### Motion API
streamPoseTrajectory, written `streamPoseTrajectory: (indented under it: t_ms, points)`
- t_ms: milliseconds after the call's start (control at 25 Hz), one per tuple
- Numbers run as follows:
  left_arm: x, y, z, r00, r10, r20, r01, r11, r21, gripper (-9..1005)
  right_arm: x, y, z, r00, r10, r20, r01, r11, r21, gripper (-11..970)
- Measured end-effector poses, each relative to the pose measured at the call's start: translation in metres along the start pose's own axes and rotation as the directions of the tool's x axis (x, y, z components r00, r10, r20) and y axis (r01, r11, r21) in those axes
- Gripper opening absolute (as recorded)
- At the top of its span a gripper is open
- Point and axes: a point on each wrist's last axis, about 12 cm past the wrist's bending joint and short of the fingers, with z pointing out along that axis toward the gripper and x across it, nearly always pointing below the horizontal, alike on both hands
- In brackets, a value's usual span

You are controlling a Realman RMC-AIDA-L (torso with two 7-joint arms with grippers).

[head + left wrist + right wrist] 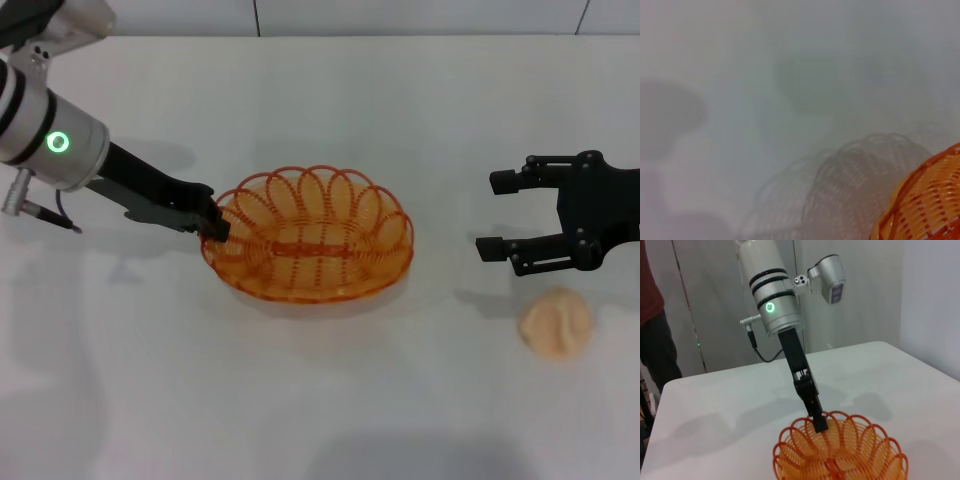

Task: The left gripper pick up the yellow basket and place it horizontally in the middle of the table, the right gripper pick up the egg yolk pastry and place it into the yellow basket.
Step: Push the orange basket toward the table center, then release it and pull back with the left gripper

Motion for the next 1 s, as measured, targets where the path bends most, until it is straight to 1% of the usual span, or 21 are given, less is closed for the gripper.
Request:
streamPoseTrajectory:
  t_ms: [520,1000]
  points:
    - [-0.012,-0.017,0.017,1.0,0.024,0.007,-0.024,1.0,0.019,78,-0.002,0.0,0.0,1.0,-0.012,0.0,0.012,1.0,-0.002,812]
    - [-0.014,-0.017,0.022,1.0,0.009,0.012,-0.009,1.0,0.009,79,-0.003,0.001,0.001,1.0,-0.014,-0.002,0.014,1.0,-0.009,811]
